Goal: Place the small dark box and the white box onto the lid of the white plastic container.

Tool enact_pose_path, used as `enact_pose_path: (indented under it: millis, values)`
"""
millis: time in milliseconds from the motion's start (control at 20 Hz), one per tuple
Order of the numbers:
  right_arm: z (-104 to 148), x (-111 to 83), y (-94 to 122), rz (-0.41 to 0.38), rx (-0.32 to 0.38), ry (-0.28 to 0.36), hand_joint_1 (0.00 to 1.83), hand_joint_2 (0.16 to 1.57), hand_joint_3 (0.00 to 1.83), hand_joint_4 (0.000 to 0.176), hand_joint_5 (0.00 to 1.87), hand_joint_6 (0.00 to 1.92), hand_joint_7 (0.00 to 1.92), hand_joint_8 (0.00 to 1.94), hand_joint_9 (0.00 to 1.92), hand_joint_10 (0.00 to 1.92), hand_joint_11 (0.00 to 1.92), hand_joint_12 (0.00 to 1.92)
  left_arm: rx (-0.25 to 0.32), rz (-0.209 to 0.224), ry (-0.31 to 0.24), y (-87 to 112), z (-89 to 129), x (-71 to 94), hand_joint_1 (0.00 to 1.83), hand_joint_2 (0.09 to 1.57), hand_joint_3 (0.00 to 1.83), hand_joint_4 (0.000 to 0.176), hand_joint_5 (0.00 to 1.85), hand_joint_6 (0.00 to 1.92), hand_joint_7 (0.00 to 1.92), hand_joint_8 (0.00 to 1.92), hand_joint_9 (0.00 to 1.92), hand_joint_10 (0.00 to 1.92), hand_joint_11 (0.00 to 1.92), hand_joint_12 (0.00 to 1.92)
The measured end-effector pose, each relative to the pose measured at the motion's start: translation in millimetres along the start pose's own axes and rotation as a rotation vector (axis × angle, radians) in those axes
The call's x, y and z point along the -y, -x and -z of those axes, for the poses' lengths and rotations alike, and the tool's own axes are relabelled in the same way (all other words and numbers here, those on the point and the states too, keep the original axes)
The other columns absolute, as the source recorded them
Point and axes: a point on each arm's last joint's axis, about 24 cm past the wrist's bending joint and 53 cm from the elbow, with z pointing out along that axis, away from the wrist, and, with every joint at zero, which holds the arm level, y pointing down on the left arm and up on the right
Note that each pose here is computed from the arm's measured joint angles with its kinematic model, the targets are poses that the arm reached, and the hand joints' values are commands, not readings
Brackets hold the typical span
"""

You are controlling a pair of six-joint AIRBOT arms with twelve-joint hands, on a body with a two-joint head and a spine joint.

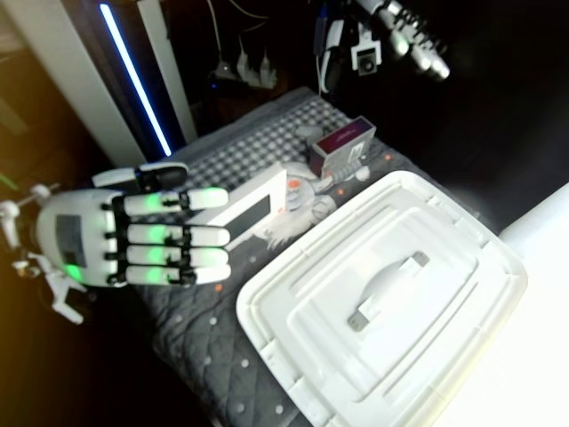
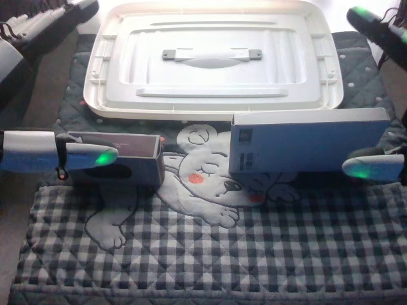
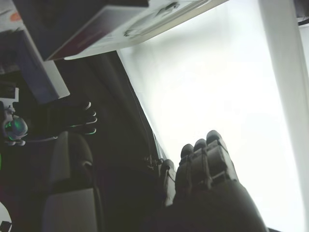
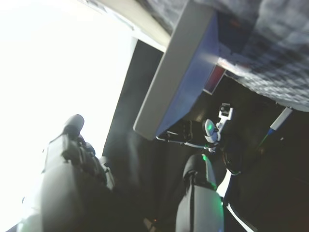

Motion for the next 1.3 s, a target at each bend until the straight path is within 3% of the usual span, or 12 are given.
enact_pose_path:
  millis: [200, 400, 450, 550, 700, 900, 1050, 1100, 1150, 1200, 1250, 1300]
  values:
    - [-0.7, 4.7, -3.6, 0.002, -0.015, -0.015, 0.86, 0.63, 0.02, 0.109, 0.00, 0.00, 0.01, 0.00, 0.02, 0.01, 0.00, 0.00, -0.038, 0.001, 0.023, -8.9, -2.7, -5.3, 0.86, 0.80, 0.01, 0.000, 0.12, 0.01, 0.17, 0.00, 0.21, 0.01, 0.00, 0.83]
    - [-12.1, 13.9, -6.1, 0.009, -0.027, -0.046, 0.86, 0.62, 0.01, 0.152, 0.00, 0.00, 0.00, 0.00, 0.00, 0.00, 0.00, 0.00, -0.093, 0.002, 0.045, -25.5, -7.4, -12.3, 0.78, 0.78, 0.00, 0.010, 0.13, 0.00, 0.15, 0.00, 0.22, 0.01, 0.00, 0.93]
    - [-20.4, 14.3, -10.6, 0.012, -0.042, -0.044, 0.81, 0.62, 0.00, 0.150, 0.00, 0.00, 0.00, 0.00, 0.01, 0.01, 0.02, 0.01, -0.112, -0.001, 0.056, -29.8, -7.0, -15.2, 0.81, 0.77, 0.00, 0.010, 0.10, 0.01, 0.14, 0.00, 0.19, 0.01, 0.00, 0.80]
    - [-29.2, 18.5, -22.3, 0.016, -0.077, -0.050, 0.82, 0.63, 0.01, 0.175, 0.00, 0.00, 0.00, 0.00, 0.01, 0.00, 0.00, 0.00, -0.142, -0.006, 0.075, -35.9, -6.0, -20.7, 0.81, 0.76, 0.00, 0.000, 0.08, 0.00, 0.13, 0.00, 0.20, 0.01, 0.00, 0.75]
    - [-30.6, 32.2, -34.3, 0.016, -0.107, -0.091, 0.84, 0.63, 0.01, 0.176, 0.00, 0.00, 0.00, 0.00, 0.01, 0.00, 0.02, 0.01, -0.187, -0.013, 0.125, -45.1, -10.2, -37.6, 0.82, 0.77, 0.00, 0.000, 0.07, 0.00, 0.12, 0.00, 0.18, 0.00, 0.00, 0.70]
    - [-31.0, 45.4, -29.2, 0.035, -0.109, -0.144, 0.82, 0.63, 0.01, 0.176, 0.00, 0.00, 0.00, 0.00, 0.00, 0.00, 0.00, 0.00, -0.264, -0.020, 0.133, -70.5, -21.0, -42.4, 0.82, 0.73, 0.00, 0.000, 0.13, 0.01, 0.16, 0.00, 0.25, 0.01, 0.00, 1.04]
    - [-30.7, 52.8, -25.1, 0.045, -0.106, -0.170, 0.87, 0.64, 0.01, 0.176, 0.00, 0.00, 0.02, 0.01, 0.00, 0.00, 0.00, 0.00, -0.322, -0.035, 0.156, -84.2, -24.1, -50.3, 0.83, 0.76, 0.00, 0.000, 0.09, 0.00, 0.16, 0.00, 0.19, 0.00, 0.00, 0.90]
    - [-30.9, 54.2, -24.6, 0.046, -0.105, -0.172, 0.90, 0.65, 0.01, 0.158, 0.00, 0.00, 0.05, 0.02, 0.02, 0.01, 0.00, 0.00, -0.328, -0.036, 0.165, -85.6, -24.3, -53.6, 0.82, 0.73, 0.00, 0.000, 0.10, 0.01, 0.16, 0.01, 0.20, 0.01, 0.00, 0.88]
    - [-31.2, 54.3, -24.9, 0.039, -0.100, -0.170, 0.95, 0.67, 0.01, 0.073, 0.17, 0.01, 0.19, 0.02, 0.13, 0.02, 0.08, 0.06, -0.335, -0.035, 0.172, -87.5, -23.5, -55.0, 0.80, 0.72, 0.00, 0.008, 0.11, 0.01, 0.16, 0.00, 0.21, 0.01, 0.00, 0.90]
    - [-31.6, 53.7, -25.5, 0.032, -0.101, -0.168, 1.02, 0.70, 0.00, 0.000, 0.46, 0.02, 0.49, 0.02, 0.45, 0.05, 0.31, 0.23, -0.347, -0.035, 0.180, -90.1, -22.3, -57.0, 0.80, 0.72, 0.00, 0.021, 0.13, 0.01, 0.17, 0.00, 0.21, 0.01, 0.00, 0.93]
    - [-31.9, 53.5, -27.1, 0.032, -0.107, -0.167, 1.10, 0.75, 0.01, 0.000, 0.61, 0.02, 0.69, 0.03, 0.70, 0.04, 0.42, 0.52, -0.353, -0.033, 0.182, -93.0, -22.2, -57.6, 0.80, 0.72, 0.00, 0.022, 0.13, 0.00, 0.18, 0.00, 0.23, 0.01, 0.00, 0.96]
    - [-31.7, 53.5, -28.8, 0.030, -0.111, -0.166, 1.19, 0.86, 0.00, 0.000, 0.83, 0.03, 0.99, 0.04, 1.04, 0.11, 0.63, 0.90, -0.359, -0.029, 0.182, -96.8, -22.5, -57.2, 0.79, 0.73, 0.00, 0.050, 0.13, 0.00, 0.17, 0.00, 0.21, 0.00, 0.00, 0.93]
